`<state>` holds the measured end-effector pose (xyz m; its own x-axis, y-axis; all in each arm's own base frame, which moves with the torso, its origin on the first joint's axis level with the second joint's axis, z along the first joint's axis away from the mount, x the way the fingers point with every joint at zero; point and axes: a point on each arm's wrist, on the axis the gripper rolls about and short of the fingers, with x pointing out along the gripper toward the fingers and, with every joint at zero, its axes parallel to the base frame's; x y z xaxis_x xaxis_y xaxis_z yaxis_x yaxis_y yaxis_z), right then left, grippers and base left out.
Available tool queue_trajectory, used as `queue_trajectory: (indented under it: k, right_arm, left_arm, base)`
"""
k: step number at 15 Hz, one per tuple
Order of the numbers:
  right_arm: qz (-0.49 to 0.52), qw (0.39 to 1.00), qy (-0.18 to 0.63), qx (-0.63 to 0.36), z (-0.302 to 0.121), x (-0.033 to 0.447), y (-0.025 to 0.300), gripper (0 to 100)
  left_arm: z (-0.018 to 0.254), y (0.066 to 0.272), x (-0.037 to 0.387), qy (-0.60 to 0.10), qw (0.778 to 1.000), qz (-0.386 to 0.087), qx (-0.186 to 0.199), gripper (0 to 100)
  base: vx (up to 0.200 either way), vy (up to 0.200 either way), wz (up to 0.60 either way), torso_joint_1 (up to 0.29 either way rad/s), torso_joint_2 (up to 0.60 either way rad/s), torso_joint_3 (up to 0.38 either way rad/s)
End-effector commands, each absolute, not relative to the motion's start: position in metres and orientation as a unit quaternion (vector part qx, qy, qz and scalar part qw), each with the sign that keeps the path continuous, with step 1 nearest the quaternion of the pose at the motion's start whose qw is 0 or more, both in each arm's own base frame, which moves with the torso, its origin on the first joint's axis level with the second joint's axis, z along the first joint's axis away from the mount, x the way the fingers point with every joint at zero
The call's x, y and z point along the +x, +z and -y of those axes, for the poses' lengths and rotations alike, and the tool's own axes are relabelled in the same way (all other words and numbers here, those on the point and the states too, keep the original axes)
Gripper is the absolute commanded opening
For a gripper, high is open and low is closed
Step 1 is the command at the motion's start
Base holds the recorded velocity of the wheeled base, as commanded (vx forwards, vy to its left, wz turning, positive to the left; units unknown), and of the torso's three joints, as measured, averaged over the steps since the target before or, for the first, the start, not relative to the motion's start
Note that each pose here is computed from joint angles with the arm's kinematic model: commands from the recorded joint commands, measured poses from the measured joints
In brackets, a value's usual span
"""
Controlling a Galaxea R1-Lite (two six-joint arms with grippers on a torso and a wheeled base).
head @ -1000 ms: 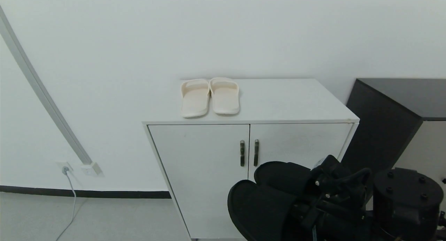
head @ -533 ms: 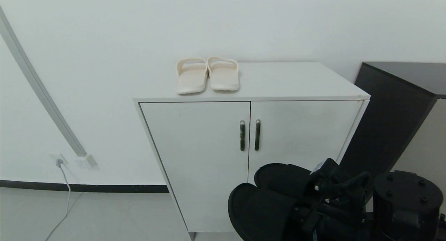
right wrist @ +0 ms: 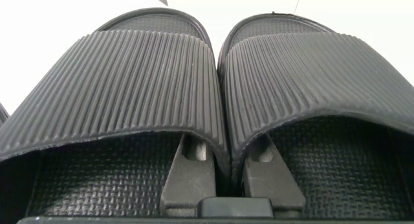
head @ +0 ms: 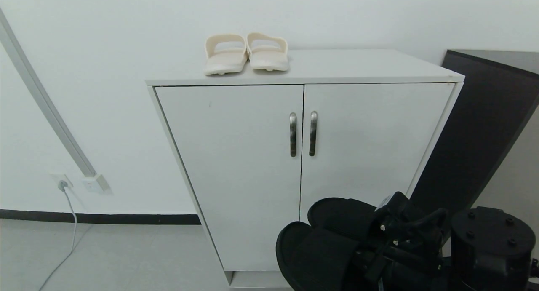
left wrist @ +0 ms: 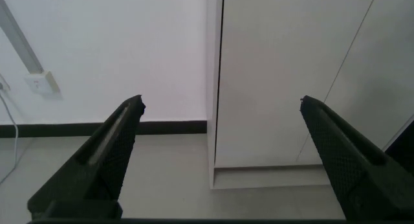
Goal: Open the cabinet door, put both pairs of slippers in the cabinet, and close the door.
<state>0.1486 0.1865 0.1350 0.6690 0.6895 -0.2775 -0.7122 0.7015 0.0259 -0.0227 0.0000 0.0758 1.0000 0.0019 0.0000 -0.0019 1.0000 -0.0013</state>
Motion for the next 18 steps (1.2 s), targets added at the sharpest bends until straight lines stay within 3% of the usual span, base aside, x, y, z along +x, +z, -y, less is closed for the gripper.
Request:
queue_trajectory:
  k: [1,5,9,10,11,12,15,18]
  right_arm:
    - [-0.135,0.912,0.384,-0.043,-0.186,0.148,0.135,0]
    - [-0.131,0.913,0.385,-0.041,-0.185,0.147,0.135,0]
    - [-0.136,0.912,0.385,-0.042,-0.185,0.147,0.132,0]
    - [-0.139,0.912,0.384,-0.043,-0.185,0.147,0.131,0]
    - [-0.140,0.912,0.384,-0.043,-0.186,0.148,0.131,0]
    - [-0.138,0.912,0.385,-0.043,-0.186,0.148,0.131,0]
    - [-0.140,0.911,0.384,-0.044,-0.185,0.148,0.130,0]
    - [-0.140,0.912,0.383,-0.044,-0.185,0.148,0.130,0]
  left_arm:
    - [0.000,0.076,-0.023,0.001,1.000,0.001,-0.001,100]
    - [0.000,0.077,-0.020,0.002,1.000,-0.017,0.001,100]
    - [0.000,0.083,-0.020,-0.008,1.000,-0.013,0.003,100]
    - [0.000,0.115,-0.027,-0.010,0.999,0.031,-0.015,100]
    - [0.000,0.146,-0.030,-0.019,0.998,0.043,-0.052,100]
    - [0.001,0.159,-0.021,-0.049,0.998,0.012,-0.048,100]
    - [0.008,0.169,0.015,-0.192,0.977,-0.068,-0.057,100]
    - [0.014,0.189,0.046,-0.298,0.952,-0.045,-0.055,100]
  base:
    - [0.000,0.000,0.00,-0.076,0.45,0.383]
    - [0.000,0.000,0.00,-0.024,0.40,0.366]
    - [0.000,0.000,0.00,0.002,0.06,0.062]
    - [0.000,0.000,0.00,0.000,0.00,0.000]
    - [0.000,0.000,0.00,0.000,0.00,0.000]
    - [0.000,0.000,0.00,0.000,0.00,0.000]
    - [0.000,0.000,0.00,0.000,0.00,0.000]
    - [0.000,0.000,0.00,0.000,0.00,0.000]
